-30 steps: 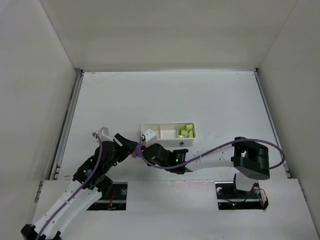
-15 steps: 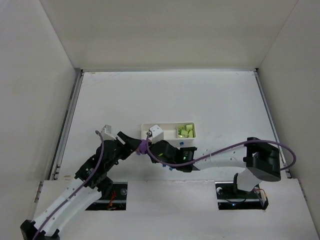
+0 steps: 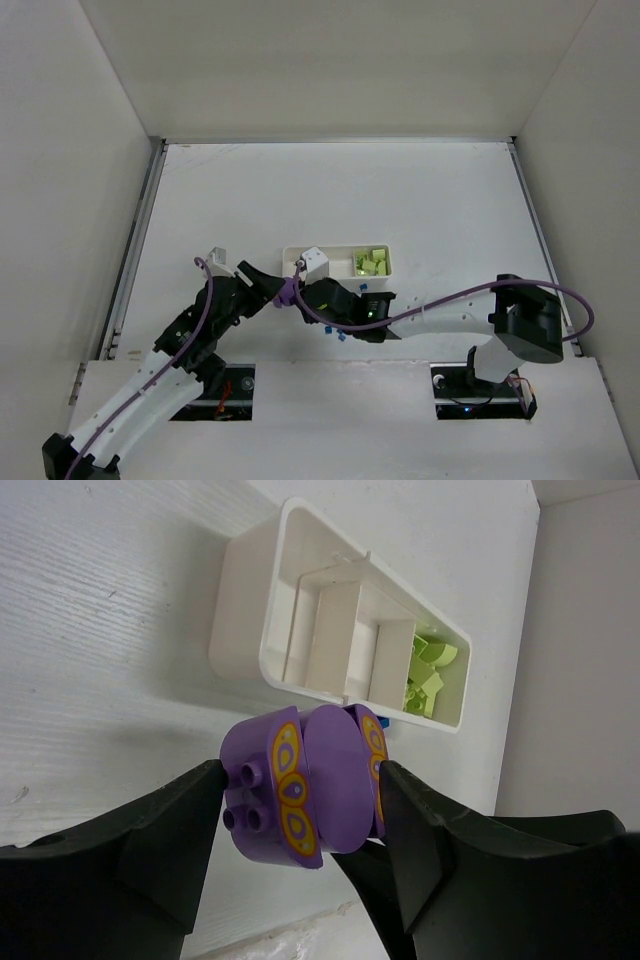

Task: Sort the legos into containers by color

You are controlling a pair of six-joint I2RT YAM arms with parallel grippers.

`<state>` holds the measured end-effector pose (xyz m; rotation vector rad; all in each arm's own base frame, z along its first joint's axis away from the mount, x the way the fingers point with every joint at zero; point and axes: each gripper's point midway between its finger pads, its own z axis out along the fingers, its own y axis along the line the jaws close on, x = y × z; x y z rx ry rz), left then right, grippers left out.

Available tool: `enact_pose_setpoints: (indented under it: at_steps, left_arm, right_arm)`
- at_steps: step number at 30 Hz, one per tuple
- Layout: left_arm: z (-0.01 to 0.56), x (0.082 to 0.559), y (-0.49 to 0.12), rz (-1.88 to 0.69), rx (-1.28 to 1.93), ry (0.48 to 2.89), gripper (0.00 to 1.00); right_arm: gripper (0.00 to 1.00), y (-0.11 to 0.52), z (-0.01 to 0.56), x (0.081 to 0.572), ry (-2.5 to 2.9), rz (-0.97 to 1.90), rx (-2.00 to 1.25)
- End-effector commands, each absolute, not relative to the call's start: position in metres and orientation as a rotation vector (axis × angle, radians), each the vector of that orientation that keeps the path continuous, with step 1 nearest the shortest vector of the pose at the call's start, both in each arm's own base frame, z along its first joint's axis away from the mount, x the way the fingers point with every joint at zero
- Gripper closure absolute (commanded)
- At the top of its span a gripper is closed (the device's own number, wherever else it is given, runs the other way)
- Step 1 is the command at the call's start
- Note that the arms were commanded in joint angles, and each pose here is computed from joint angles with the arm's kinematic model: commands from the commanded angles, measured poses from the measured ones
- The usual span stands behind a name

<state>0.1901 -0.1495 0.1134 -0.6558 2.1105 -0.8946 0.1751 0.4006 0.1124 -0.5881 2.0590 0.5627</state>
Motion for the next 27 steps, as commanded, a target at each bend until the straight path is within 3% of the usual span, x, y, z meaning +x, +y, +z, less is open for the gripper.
enact_pose_setpoints:
  at_steps: [1,13,27]
  left_arm:
    - [0.14,0.196,-0.157,-0.966,-0.616,2.041,0.4]
    - [0.134,0.204,-0.138,-0.885,-0.665,2.041,0.41]
    - [0.138,0.194,-0.149,-1.007,-0.712,2.086,0.39]
  right_arm:
    - [0.69,0.416,0.122,0.172,2.027,0.648,-0.556]
    - [0.69,0.407,0.103,0.167,2.07,0.636,-0.534]
    - [0.69,0.401,0.148,0.176,1.984,0.701,-0.461]
